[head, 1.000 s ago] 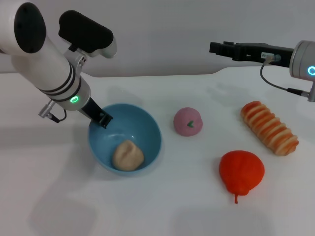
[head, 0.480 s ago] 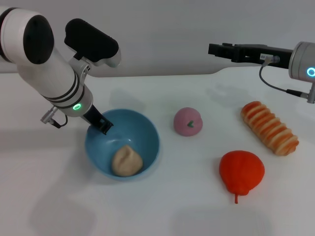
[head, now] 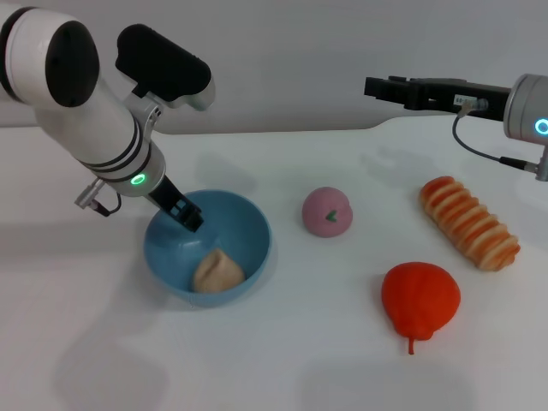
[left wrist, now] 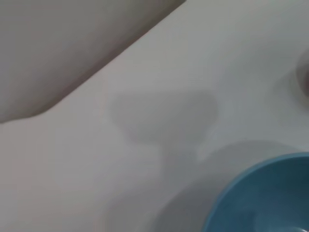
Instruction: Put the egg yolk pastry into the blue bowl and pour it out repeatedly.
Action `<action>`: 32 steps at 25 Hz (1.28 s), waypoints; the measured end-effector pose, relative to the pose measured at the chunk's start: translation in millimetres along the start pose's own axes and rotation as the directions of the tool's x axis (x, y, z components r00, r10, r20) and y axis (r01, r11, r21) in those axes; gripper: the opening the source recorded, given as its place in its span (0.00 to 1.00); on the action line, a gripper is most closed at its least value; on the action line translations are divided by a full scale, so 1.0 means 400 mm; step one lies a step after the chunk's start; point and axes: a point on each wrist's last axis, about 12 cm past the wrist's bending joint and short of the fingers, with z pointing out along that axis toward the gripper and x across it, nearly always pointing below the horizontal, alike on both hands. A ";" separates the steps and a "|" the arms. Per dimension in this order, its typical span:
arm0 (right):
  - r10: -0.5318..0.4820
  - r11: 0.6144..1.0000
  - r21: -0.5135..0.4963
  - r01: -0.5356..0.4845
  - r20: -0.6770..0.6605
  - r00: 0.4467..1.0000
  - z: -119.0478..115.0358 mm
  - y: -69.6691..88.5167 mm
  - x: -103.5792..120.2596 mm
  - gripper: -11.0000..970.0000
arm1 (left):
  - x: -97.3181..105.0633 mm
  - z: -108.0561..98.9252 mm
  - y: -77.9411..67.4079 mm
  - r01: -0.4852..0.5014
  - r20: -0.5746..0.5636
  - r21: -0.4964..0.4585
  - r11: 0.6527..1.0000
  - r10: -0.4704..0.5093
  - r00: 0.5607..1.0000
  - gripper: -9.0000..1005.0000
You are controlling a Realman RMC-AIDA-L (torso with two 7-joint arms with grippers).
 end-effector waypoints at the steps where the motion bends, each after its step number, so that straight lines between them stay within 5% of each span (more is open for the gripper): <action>1: 0.000 1.000 0.002 0.000 0.000 1.000 -0.001 -0.001 0.001 0.45 | -0.002 -0.002 0.000 -0.003 0.002 -0.001 1.000 0.003 1.000 0.40; 4: 0.003 1.000 0.006 -0.003 0.001 1.000 -0.004 -0.005 0.003 0.45 | -0.006 -0.005 -0.003 -0.017 0.001 -0.012 1.000 0.017 1.000 0.50; 10: -0.028 0.999 0.034 0.028 0.000 1.000 -0.013 -0.020 0.008 0.45 | -0.029 -0.031 0.000 -0.027 0.041 -0.104 0.994 0.031 0.999 0.50; 16: -0.127 0.987 0.105 0.123 0.040 0.991 -0.043 -0.051 0.026 0.45 | -0.051 -0.042 0.026 0.038 0.230 -0.160 0.986 0.000 0.973 0.50; 23: -0.199 0.972 0.158 0.177 0.140 0.970 -0.078 -0.076 0.044 0.45 | -0.060 -0.060 0.042 0.147 0.495 -0.166 0.975 -0.046 0.867 0.50; 28: -0.268 0.953 0.201 0.225 0.219 0.938 -0.091 -0.093 0.081 0.48 | -0.051 -0.038 0.004 0.110 0.619 -0.183 0.977 0.028 0.785 0.62; 32: -0.291 0.938 0.275 0.210 0.296 0.910 -0.109 -0.114 0.110 0.50 | -0.035 -0.032 -0.002 0.207 0.730 -0.100 0.973 -0.070 0.680 0.70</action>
